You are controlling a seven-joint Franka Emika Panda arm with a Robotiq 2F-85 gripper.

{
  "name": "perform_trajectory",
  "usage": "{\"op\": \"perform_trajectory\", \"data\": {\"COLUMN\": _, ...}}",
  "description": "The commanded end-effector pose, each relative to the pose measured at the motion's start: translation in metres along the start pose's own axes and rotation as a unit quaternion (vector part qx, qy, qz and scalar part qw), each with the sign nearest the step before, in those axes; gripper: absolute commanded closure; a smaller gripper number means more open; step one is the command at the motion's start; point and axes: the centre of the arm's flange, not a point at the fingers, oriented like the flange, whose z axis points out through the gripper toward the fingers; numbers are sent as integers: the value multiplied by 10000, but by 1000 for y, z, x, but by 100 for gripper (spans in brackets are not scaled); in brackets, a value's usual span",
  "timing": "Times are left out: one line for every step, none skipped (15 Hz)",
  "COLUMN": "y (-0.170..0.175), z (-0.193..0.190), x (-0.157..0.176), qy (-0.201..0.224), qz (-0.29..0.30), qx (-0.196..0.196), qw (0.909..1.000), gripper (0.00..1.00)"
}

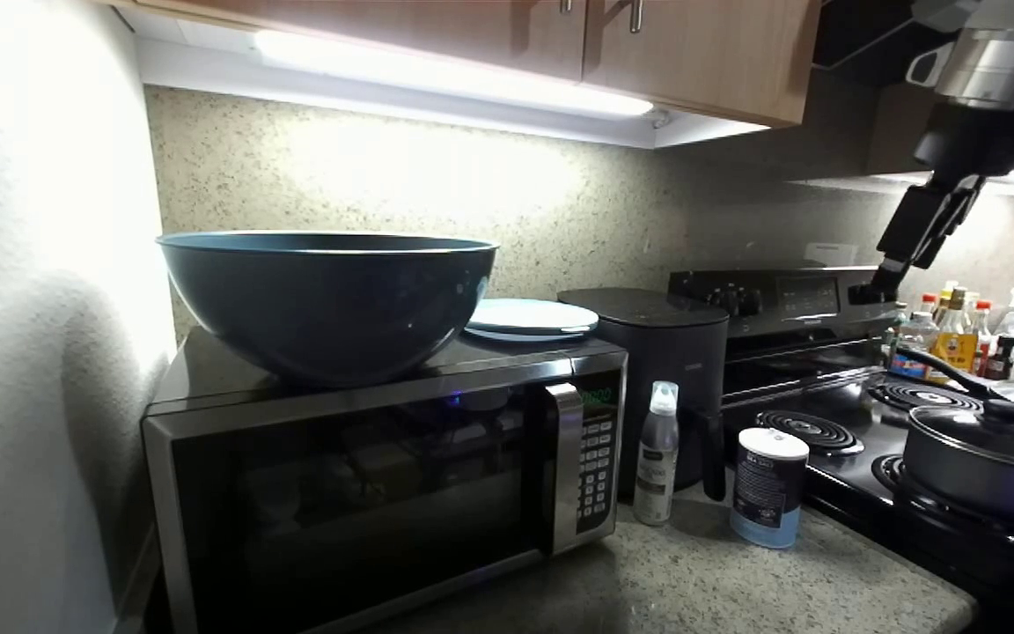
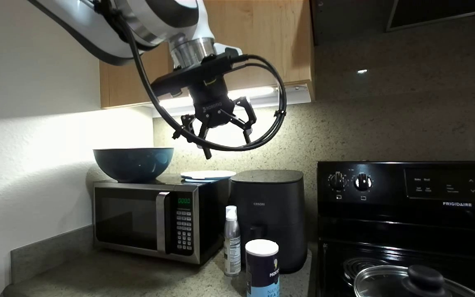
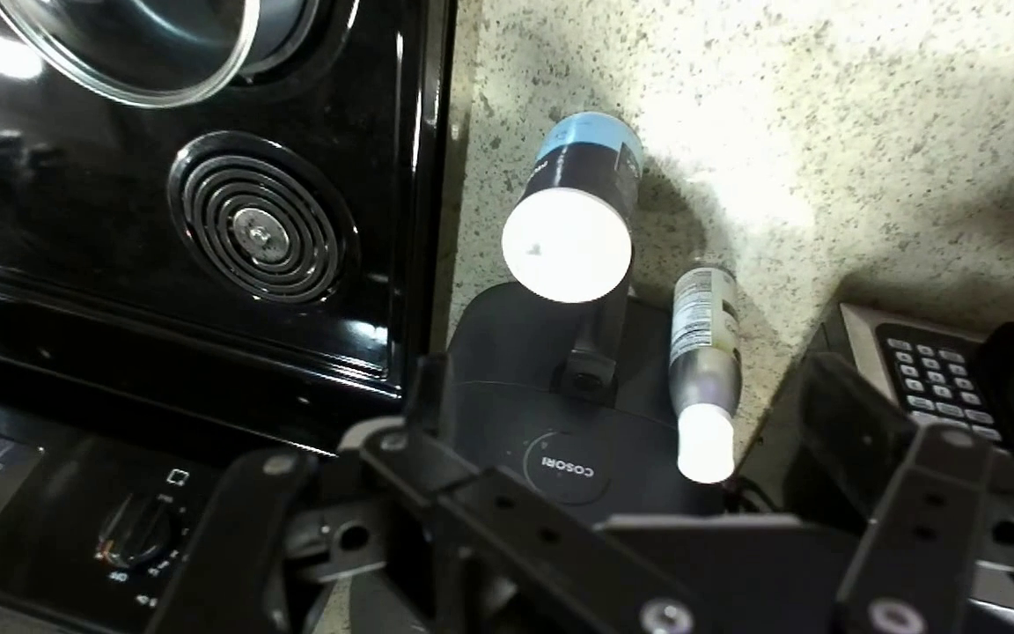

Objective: Put the bowl on top of the airfryer

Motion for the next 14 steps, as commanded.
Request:
{"op": "perform_trajectory", "data": {"y": -44, "z": 9, "x": 33, "qy": -65, "qz": -802, "qx": 8, "qw": 9968, "gripper": 0}}
{"op": "perform_trajectory", "data": {"y": -58, "z": 11, "x": 40, "qy": -47, "qz": -1046, "qx": 30, "qw": 9945, "gripper": 0}}
{"op": "perform_trajectory", "data": {"y": -75, "z": 13, "x": 49, "qy": -43, "qz": -1292, "qx": 35, "qw": 9916, "gripper": 0}}
{"op": "perform_trajectory", "data": {"y": -89, "z": 14, "x": 55, "qy": -33, "qz": -1513, "qx": 39, "qw": 9885, "gripper": 0}}
{"op": "perform_trajectory", "data": {"y": -102, "z": 15, "x": 62, "qy": -34, "qz": -1723, "qx": 40, "qw": 9850, "gripper": 0}}
{"op": "perform_trajectory", "data": {"y": -112, "z": 16, "x": 66, "qy": -42, "qz": -1882, "qx": 31, "qw": 9821, "gripper": 0}}
{"op": "perform_trajectory", "data": {"y": -119, "z": 18, "x": 68, "qy": -74, "qz": -1970, "qx": -73, "qw": 9803, "gripper": 0}}
{"op": "perform_trajectory", "data": {"y": -120, "z": 19, "x": 69, "qy": -93, "qz": -1983, "qx": -159, "qw": 9800, "gripper": 0}}
{"op": "perform_trajectory", "data": {"y": -121, "z": 14, "x": 57, "qy": -128, "qz": -1731, "qx": 8, "qw": 9848, "gripper": 0}}
{"op": "perform_trajectory", "data": {"y": -124, "z": 16, "x": 61, "qy": -147, "qz": -1794, "qx": -32, "qw": 9837, "gripper": 0}}
{"op": "perform_trajectory", "data": {"y": -125, "z": 17, "x": 63, "qy": -163, "qz": -1818, "qx": -47, "qw": 9832, "gripper": 0}}
{"op": "perform_trajectory", "data": {"y": -125, "z": 18, "x": 64, "qy": -170, "qz": -1819, "qx": -51, "qw": 9832, "gripper": 0}}
{"op": "perform_trajectory", "data": {"y": -124, "z": 18, "x": 64, "qy": -171, "qz": -1815, "qx": -53, "qw": 9832, "gripper": 0}}
{"op": "perform_trajectory", "data": {"y": -124, "z": 18, "x": 64, "qy": -169, "qz": -1815, "qx": -54, "qw": 9832, "gripper": 0}}
